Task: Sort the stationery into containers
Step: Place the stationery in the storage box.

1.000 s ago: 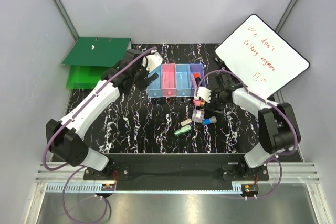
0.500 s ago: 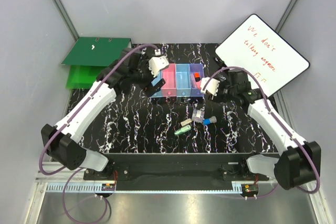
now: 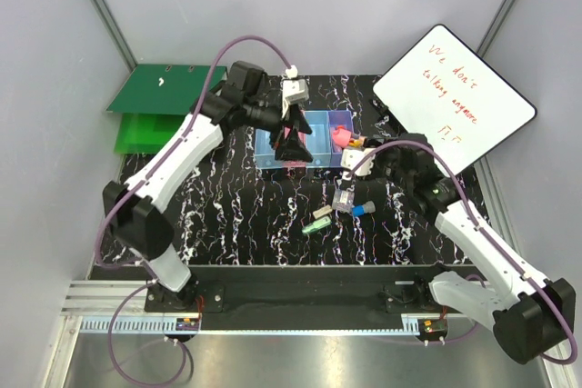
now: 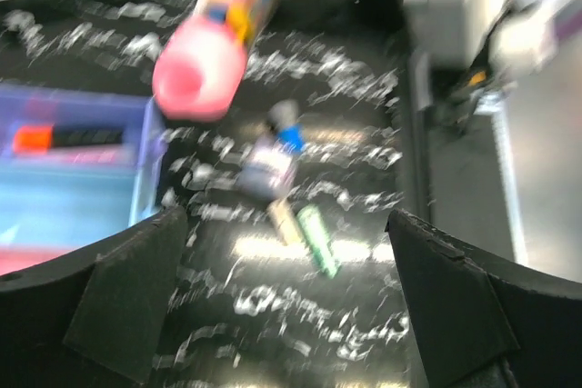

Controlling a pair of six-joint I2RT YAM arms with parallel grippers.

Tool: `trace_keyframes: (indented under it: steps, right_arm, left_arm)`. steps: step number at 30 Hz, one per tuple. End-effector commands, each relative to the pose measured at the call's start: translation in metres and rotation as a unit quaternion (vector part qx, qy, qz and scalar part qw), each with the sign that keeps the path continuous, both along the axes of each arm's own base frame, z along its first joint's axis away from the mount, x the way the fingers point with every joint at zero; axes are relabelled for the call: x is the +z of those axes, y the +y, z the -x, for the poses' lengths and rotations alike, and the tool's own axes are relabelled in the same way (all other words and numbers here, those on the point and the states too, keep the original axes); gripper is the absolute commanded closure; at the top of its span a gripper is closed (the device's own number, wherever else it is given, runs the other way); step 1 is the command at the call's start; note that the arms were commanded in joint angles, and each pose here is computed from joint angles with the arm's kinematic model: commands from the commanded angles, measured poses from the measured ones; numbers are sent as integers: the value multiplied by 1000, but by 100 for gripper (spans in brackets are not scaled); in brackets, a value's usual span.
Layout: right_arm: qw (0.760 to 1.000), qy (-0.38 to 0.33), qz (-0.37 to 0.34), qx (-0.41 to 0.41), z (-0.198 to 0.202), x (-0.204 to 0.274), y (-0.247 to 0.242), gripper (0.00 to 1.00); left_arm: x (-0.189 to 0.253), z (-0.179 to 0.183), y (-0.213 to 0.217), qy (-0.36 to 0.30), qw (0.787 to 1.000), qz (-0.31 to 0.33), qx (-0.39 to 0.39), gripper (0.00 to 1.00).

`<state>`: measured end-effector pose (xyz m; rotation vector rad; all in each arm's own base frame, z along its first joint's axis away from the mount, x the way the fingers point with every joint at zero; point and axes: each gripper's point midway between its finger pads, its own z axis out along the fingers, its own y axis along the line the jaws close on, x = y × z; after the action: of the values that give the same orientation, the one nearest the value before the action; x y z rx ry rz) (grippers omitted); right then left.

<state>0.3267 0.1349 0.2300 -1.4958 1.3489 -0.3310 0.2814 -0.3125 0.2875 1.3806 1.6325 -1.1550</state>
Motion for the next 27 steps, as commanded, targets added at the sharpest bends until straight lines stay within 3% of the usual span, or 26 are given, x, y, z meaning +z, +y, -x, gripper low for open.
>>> trace_keyframes:
  steps: [1,15,27]
  right_arm:
    - [994,-111,-7,5,-12,50,9,100]
    - [986,-165,-23,14,-1,88,23,100]
    - [985,-167,-30,10,7,96,29,100]
  left_arm:
    - [49,14,-22,55,991,86,-85,2]
    - [21,-20,-40,46,995,63,-68,1]
    - [19,-41,-52,20,996,60,-62,1]
